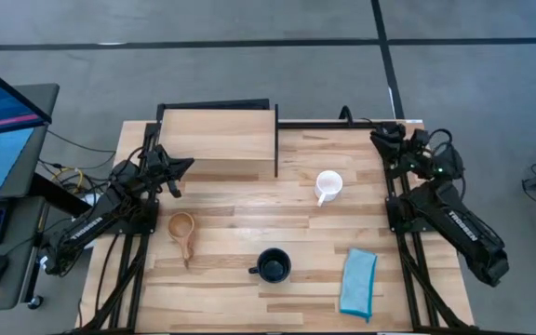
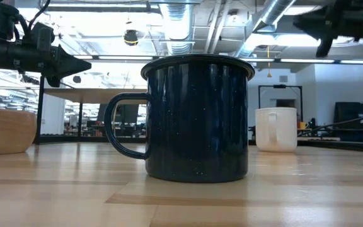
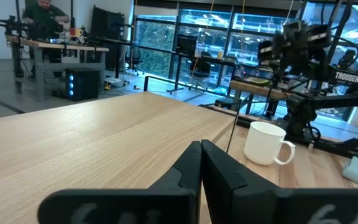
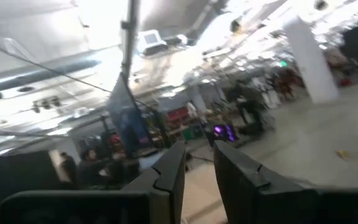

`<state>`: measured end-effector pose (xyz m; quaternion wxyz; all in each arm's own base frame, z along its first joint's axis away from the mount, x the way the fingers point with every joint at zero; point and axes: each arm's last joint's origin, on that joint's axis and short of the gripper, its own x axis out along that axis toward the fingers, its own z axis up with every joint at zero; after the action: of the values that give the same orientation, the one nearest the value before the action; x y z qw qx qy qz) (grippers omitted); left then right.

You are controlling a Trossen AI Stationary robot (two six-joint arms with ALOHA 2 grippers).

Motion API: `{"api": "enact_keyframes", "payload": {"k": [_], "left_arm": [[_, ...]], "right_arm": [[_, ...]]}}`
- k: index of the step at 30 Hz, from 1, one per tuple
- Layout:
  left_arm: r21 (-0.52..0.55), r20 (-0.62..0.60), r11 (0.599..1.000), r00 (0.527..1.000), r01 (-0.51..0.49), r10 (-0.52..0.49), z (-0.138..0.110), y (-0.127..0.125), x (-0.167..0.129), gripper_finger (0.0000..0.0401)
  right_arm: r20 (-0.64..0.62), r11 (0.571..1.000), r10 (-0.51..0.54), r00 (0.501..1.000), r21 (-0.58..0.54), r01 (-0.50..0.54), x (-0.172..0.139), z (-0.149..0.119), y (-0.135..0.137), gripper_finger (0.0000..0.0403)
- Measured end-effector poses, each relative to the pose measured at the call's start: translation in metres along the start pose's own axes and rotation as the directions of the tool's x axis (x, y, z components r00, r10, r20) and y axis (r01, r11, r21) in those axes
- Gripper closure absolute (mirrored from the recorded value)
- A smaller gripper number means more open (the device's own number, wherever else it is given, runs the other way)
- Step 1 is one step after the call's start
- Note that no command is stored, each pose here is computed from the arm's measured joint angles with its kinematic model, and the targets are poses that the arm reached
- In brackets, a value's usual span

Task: Stack small to large cups/mugs on shelf
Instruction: Put the white mug on the shelf

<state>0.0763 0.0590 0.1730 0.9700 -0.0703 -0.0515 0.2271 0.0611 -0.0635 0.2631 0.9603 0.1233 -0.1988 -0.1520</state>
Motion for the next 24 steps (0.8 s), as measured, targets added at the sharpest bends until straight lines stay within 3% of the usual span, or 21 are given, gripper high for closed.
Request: {"api": "enact_keyframes", "payload": {"k": [6, 12, 20, 24], "left_arm": [[-0.001, 0.004, 0.999, 0.999, -0.04, 0.04, 0.0, 0.001, 0.0, 0.0401], [-0.001, 0.009, 0.997, 0.997, -0.075, 0.075, 0.0, 0.002, 0.0, 0.0401], [-0.002, 0.007, 0.997, 0.997, -0.075, 0.075, 0.0, 0.002, 0.0, 0.0401], [-0.002, 0.007, 0.997, 0.997, -0.075, 0.075, 0.0, 0.002, 0.0, 0.0401]], "right_arm": [[-0.005, 0.991, 0.11, 0.994, -0.081, -0.11, 0.018, 0.03, 0.018, 0.0294], [-0.097, 0.969, 0.21, 0.973, -0.11, -0.22, 0.052, 0.045, 0.027, 0.0294], [-0.266, 0.918, 0.323, 0.908, -0.147, -0.369, 0.104, 0.05, 0.043, 0.0294], [-0.369, 0.908, 0.338, 0.866, -0.114, -0.403, 0.125, 0.047, 0.048, 0.0294]]}}
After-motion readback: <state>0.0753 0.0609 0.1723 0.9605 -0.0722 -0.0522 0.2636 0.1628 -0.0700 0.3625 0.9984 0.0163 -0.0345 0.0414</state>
